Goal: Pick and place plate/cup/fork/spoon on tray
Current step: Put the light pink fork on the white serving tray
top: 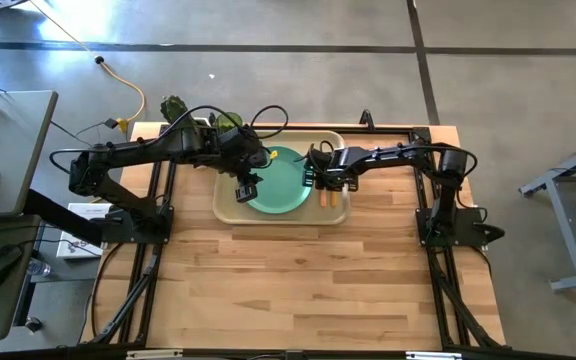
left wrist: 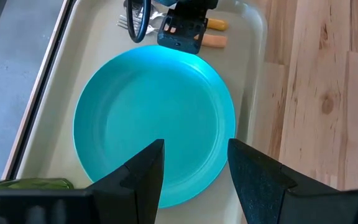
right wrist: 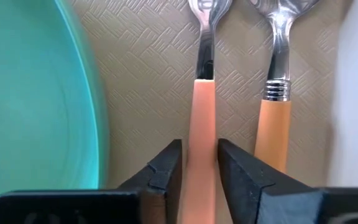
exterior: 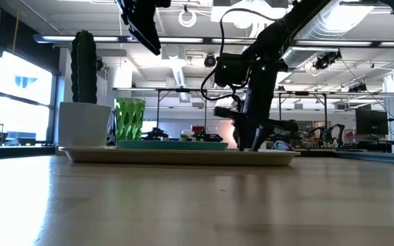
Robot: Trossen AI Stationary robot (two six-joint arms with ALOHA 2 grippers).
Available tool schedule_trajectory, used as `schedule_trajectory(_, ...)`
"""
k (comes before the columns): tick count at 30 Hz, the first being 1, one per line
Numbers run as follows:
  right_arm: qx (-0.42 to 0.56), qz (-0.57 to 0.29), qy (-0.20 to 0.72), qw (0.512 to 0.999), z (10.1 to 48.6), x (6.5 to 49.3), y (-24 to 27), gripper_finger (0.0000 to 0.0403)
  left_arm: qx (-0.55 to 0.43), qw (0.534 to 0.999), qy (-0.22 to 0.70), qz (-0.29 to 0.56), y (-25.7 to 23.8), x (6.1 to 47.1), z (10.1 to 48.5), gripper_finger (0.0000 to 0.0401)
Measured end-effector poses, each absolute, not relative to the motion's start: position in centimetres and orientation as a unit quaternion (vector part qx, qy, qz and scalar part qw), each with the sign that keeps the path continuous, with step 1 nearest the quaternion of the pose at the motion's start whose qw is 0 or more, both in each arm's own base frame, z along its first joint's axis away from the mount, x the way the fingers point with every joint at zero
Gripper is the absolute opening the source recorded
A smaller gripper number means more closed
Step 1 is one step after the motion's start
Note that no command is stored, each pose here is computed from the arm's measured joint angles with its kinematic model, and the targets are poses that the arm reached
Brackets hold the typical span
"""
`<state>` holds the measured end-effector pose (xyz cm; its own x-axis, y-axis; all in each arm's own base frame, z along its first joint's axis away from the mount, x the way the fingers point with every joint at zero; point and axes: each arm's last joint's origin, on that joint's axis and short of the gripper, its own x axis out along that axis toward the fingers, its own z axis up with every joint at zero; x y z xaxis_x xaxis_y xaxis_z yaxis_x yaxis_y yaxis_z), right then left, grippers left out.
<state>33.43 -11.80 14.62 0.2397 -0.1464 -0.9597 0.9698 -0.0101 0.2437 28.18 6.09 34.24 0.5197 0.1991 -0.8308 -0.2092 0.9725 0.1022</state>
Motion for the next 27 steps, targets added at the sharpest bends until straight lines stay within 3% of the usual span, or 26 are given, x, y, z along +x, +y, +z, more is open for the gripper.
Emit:
schedule_trajectory(12,0.529,-0.475,0.394,0.583,14.8,33.5,-11.8,0.0112,-0.003,0.872,0.476,0.116,6.1,28.2,34.2,0.0166)
schedule_trajectory(27,0.475,-0.494,0.424,0.592,18.1,34.2,-12.2,0.0113,-0.01,0.875,0.469,0.12,5.9,27.6,34.8,0.0166)
